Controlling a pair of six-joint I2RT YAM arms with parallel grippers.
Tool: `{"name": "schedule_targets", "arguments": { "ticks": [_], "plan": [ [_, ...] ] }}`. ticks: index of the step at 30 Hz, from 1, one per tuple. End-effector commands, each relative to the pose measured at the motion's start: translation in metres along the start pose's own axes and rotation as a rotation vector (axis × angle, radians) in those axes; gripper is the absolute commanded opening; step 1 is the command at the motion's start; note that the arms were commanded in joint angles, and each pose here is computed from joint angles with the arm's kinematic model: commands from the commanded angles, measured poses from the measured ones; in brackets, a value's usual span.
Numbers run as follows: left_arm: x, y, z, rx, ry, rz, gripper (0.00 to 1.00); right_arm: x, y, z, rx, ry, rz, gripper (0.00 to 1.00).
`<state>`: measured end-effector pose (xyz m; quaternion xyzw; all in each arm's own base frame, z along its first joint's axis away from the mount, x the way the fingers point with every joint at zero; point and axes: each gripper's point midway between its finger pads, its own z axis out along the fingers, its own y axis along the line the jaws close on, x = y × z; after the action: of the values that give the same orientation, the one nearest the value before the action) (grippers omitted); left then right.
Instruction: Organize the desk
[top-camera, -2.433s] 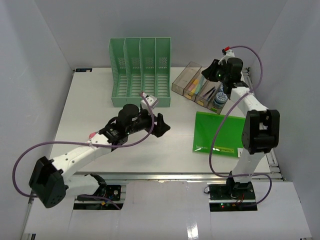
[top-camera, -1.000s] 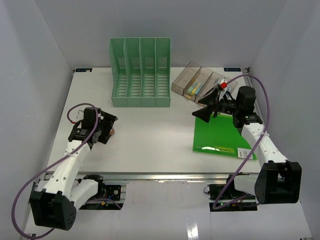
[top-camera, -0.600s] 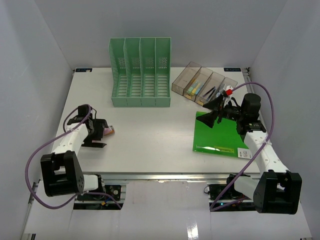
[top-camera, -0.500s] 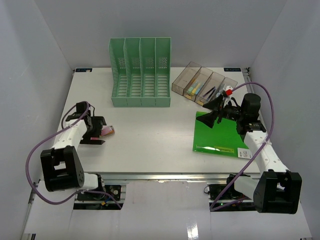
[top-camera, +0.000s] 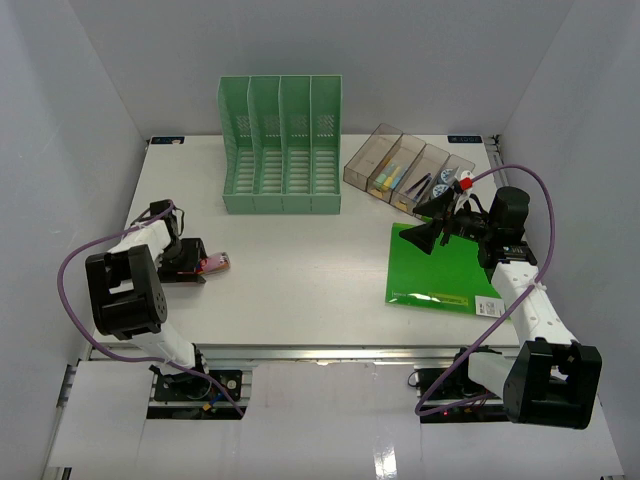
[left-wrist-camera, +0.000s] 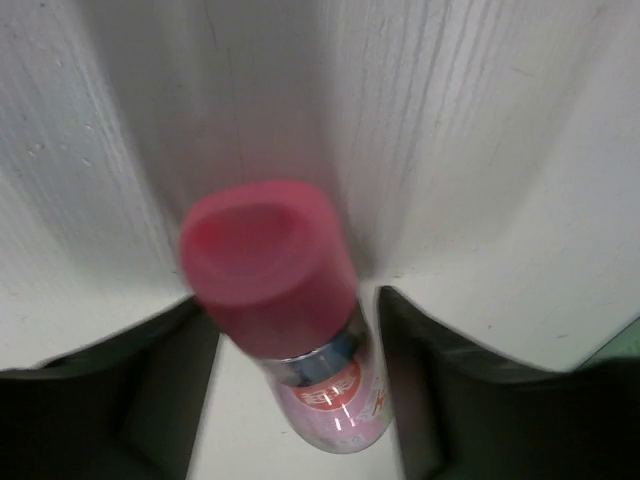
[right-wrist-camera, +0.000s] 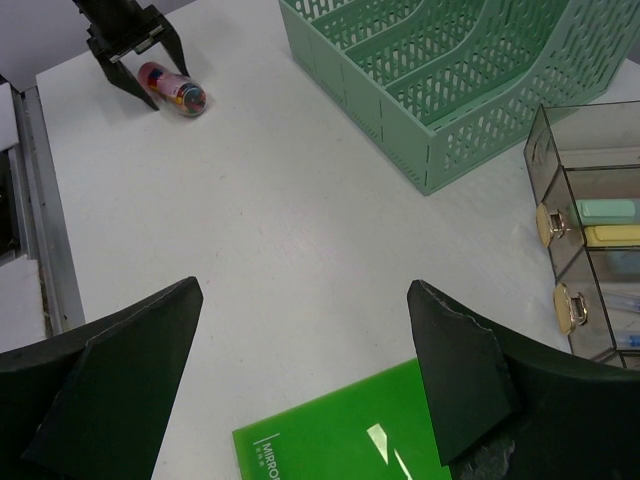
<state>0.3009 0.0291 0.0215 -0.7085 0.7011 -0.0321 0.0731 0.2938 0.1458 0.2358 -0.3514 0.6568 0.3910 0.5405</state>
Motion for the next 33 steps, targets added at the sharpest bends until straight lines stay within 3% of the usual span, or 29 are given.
{"name": "schedule_targets", "arguments": {
  "ticks": [1, 5, 10, 13, 17, 20, 22, 28, 33],
  "plan": [
    [-0.008, -0.017, -0.007, 0.055, -0.029, -0.002, 0.49, -0.012, 0.001, -0.004, -0.01, -0.023, -0.039, 0.9],
    [-0.01, -0.03, -0.026, 0.155, -0.043, 0.056, 0.16, -0.012, 0.0, -0.006, -0.006, -0.026, -0.035, 0.9],
    [0.021, -0.061, -0.076, 0.476, 0.025, 0.258, 0.0, -0.012, 0.0, -0.007, -0.007, -0.029, -0.033, 0.9],
    [0.075, -0.09, -0.127, 0.748, 0.071, 0.493, 0.0, -0.013, 0.001, -0.007, -0.009, -0.03, -0.037, 0.9],
    [0.208, -0.108, -0.211, 1.147, 0.086, 1.098, 0.0, -0.013, -0.002, -0.01, 0.0, -0.033, -0.04, 0.9],
    [0.288, -0.105, -0.231, 1.189, 0.093, 1.427, 0.0, -0.014, -0.005, -0.014, 0.015, -0.036, -0.042, 0.9],
    [0.328, -0.132, -0.241, 1.233, 0.029, 1.609, 0.0, -0.015, -0.009, -0.018, 0.031, -0.039, -0.043, 0.9],
    [0.387, -0.2, -0.241, 1.33, -0.149, 1.871, 0.0, -0.02, -0.017, -0.032, 0.088, -0.056, -0.06, 0.9],
    [0.412, -0.255, -0.243, 1.478, -0.348, 1.858, 0.0, -0.021, -0.022, -0.04, 0.117, -0.066, -0.053, 0.9]
  ]
}}
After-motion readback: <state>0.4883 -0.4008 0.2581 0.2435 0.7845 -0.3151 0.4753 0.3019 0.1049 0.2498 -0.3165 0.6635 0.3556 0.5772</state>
